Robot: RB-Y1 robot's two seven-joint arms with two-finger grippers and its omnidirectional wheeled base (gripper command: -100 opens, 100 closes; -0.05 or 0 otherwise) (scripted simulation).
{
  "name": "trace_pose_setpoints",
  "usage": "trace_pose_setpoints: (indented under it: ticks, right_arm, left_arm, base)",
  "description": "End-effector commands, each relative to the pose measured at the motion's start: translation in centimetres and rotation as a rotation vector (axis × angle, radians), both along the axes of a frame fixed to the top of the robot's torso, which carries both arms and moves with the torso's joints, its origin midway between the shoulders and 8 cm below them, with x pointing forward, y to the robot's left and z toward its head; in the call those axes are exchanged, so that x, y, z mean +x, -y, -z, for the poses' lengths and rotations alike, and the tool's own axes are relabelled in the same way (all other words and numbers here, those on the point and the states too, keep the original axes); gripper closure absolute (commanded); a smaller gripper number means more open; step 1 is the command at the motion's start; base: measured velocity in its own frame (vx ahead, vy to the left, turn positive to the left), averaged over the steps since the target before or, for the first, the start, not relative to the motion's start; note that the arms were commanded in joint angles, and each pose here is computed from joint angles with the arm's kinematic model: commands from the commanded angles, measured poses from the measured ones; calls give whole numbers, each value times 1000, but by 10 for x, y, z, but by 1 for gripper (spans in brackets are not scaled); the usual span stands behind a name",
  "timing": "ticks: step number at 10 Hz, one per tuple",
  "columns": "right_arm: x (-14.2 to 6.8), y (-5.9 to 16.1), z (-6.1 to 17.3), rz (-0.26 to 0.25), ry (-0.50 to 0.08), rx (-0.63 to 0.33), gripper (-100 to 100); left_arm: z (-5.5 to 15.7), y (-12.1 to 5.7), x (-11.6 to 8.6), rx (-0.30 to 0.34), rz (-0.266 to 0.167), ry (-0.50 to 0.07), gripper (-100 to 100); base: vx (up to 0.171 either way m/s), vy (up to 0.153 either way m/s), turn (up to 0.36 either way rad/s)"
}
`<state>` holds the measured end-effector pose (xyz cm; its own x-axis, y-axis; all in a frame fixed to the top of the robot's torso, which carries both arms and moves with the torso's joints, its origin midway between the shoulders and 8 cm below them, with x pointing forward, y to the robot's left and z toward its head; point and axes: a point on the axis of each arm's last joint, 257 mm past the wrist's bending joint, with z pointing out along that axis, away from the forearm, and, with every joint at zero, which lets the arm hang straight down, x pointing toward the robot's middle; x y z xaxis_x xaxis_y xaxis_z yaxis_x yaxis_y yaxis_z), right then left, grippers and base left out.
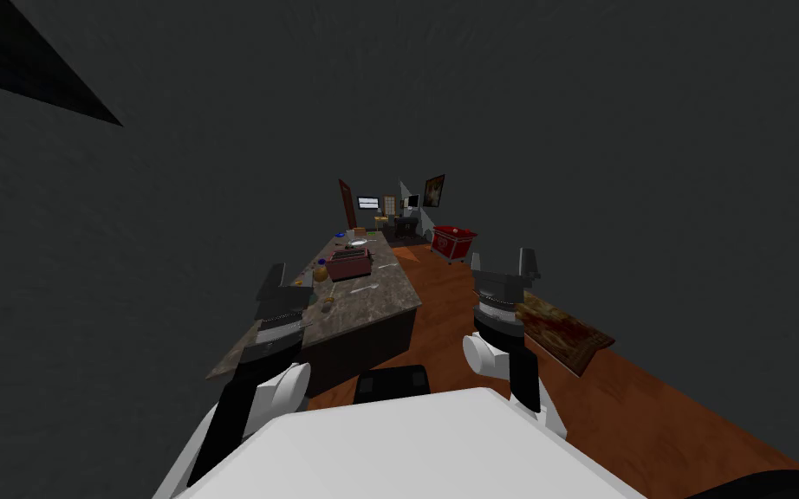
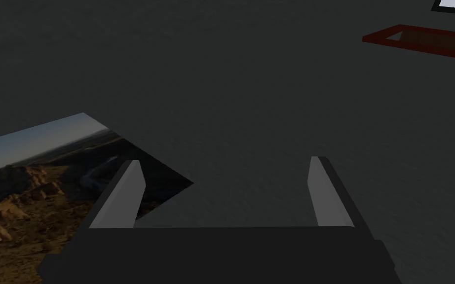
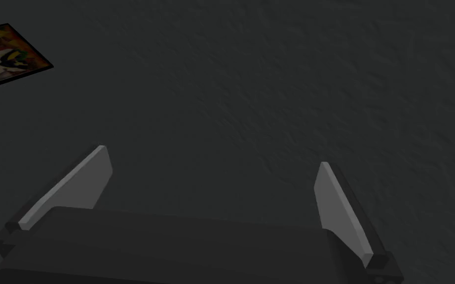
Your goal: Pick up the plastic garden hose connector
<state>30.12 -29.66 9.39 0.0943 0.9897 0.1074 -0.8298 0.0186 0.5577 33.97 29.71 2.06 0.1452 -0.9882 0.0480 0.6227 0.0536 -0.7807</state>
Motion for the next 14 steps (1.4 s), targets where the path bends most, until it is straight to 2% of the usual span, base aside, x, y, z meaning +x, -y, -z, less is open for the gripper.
trace_pose_setpoints:
  ticks: [1, 4, 7, 8, 9, 10, 11, 13, 14]
  right_arm:
    - [0, 0, 0, 0, 0, 0, 0]
    - [0, 0, 0, 0, 0, 0, 0]
    - [0, 0, 0, 0, 0, 0, 0]
    - [0, 0, 0, 0, 0, 0, 0]
    - [0, 0, 0, 0, 0, 0, 0]
    - [0, 0, 0, 0, 0, 0, 0]
    - [0, 0, 0, 0, 0, 0, 0]
    - [0, 0, 0, 0, 0, 0, 0]
    - [0, 0, 0, 0, 0, 0, 0]
  left_arm:
    - [-4, 3, 5, 31, 20, -1, -100]
    - [-13, 2, 22, 82, 51, -6, -100]
    - [-24, -2, 40, 98, 64, -4, -100]
    - [-23, -9, 50, 99, 62, -23, -100]
    - [-30, -6, 51, 100, 68, -3, -100]
    - [-28, -14, 62, 95, 64, -27, -100]
    - [-35, -12, 63, 96, 69, -11, -100]
    - [-32, -32, 87, 73, 57, -56, -100]
    - [-41, -28, 90, 72, 65, -37, -100]
  base:
    - [-1, -29, -80]
    - [8, -81, -80]
    - [1, -69, -56]
    - [5, -63, -68]
    - [6, -47, -24]
    - [5, -49, -35]
    - [3, -35, -16]
    - [6, -42, -27]
    - [2, -41, 1]
